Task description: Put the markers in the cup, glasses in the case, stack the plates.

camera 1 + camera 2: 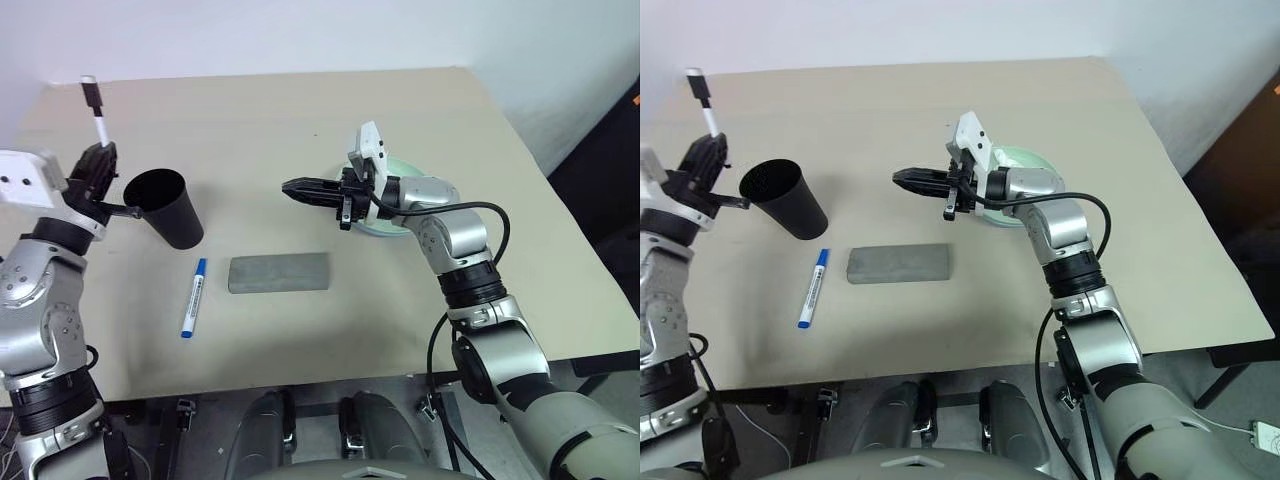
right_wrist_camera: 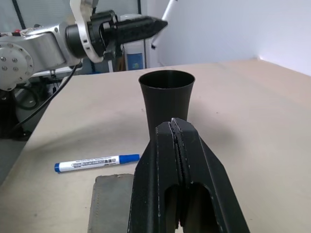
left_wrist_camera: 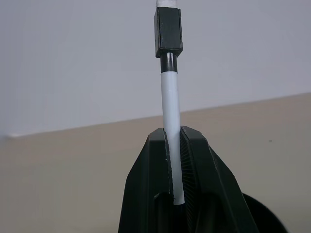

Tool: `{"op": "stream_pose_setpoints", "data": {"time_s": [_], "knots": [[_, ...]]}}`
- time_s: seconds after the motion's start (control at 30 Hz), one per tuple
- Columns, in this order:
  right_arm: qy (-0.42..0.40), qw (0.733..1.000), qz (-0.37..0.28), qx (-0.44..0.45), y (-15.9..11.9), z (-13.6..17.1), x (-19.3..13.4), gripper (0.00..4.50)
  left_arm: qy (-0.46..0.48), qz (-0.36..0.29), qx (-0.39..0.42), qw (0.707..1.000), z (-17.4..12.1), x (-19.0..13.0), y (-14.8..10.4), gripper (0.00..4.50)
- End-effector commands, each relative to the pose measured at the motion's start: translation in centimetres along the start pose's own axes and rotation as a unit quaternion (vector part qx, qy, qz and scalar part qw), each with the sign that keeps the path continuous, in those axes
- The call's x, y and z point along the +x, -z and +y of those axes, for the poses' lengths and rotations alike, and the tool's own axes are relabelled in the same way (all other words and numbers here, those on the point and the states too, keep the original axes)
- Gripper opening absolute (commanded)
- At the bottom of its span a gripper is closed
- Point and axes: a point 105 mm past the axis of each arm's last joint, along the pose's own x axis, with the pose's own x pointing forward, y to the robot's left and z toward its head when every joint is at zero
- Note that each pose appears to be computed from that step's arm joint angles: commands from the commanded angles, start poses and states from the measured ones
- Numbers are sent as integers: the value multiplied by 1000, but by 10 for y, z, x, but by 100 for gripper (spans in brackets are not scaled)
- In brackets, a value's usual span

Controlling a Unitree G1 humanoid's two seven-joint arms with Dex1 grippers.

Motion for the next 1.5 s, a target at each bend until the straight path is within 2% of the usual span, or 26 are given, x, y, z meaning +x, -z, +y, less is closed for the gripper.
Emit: {"op": "stream_pose_setpoints", "data": {"time_s": [0.03,0.43,0.83,1.23,1.5], "knots": [[-2,999,-2,-36,-11,2,-1,0,18,-20,12,1000,-5,3,-7,3],[1,999,1,-35,-9,3,-5,0,27,-30,10,999,-7,5,4,3],[-4,998,17,-60,-7,3,-8,0,34,-22,6,999,-9,4,14,3],[17,999,18,-44,-6,-4,-11,0,45,-2,-8,999,-14,-2,25,3],[20,999,20,-43,-4,-5,-10,0,40,-2,-2,999,-12,-2,24,3]]}}
